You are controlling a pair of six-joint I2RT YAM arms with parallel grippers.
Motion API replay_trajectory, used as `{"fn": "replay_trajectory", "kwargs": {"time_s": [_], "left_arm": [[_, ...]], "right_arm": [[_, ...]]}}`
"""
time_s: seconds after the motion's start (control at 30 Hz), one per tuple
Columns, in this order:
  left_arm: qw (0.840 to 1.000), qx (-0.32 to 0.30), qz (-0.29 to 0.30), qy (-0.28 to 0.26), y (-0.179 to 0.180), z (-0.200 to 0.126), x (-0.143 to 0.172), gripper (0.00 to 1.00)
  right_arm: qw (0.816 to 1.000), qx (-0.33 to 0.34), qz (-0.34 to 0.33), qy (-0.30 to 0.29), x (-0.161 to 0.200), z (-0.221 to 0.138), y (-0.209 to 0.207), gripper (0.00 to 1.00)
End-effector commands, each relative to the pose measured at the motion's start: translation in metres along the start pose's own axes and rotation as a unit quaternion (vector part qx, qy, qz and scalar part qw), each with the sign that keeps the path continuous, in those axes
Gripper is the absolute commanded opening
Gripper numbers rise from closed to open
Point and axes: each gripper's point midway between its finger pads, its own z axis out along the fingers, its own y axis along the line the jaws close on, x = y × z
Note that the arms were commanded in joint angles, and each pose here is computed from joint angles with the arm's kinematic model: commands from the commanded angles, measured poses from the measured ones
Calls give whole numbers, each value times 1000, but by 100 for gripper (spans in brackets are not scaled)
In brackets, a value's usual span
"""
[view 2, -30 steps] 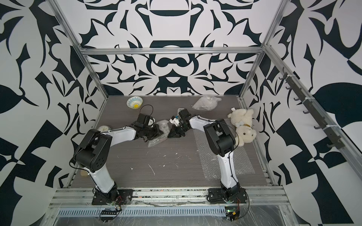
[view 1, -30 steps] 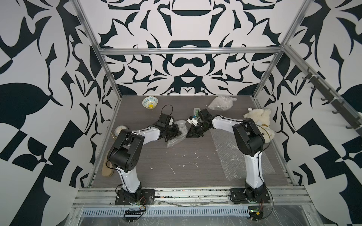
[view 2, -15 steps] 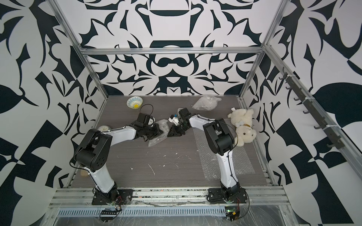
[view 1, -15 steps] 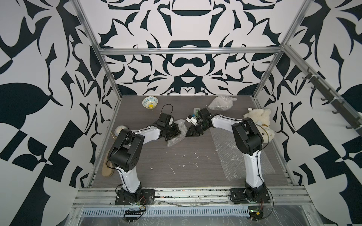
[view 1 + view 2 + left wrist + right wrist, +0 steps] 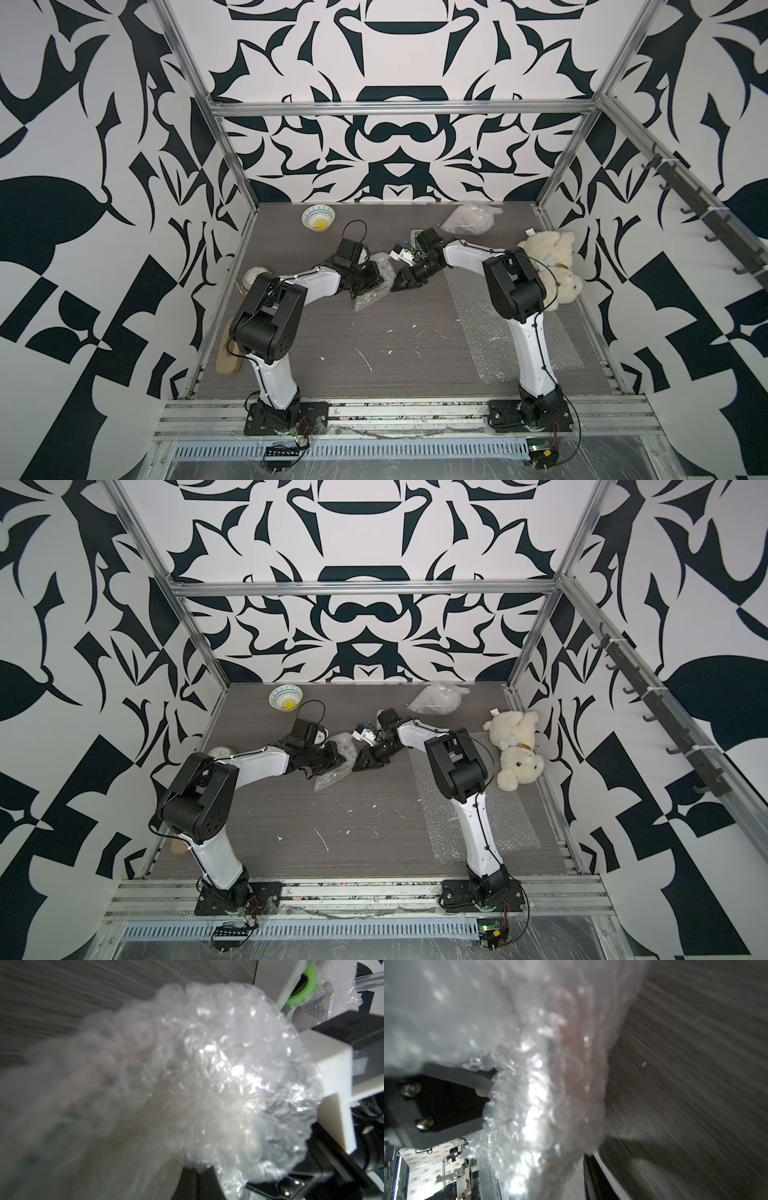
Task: Wrap bowls in bubble wrap
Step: Stick the tape on the bubble wrap.
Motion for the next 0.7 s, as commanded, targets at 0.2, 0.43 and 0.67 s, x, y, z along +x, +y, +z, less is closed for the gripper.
{"fn": "replay_trajectory", "kwargs": {"time_s": [0.2,0.43,0.67], "left_arm": [[999,-11,0,30,4,6,11,0],[1000,-11,15,12,-6,-8,2,0],[999,3,32,-10,-29,-30,-9,6]], "right_arm": [[998,20,-51,-14,-20,-11,17,32],[997,44,-22,-65,-14,-50,22,33],[986,62,59,-146,-16,-81,32,35]]}}
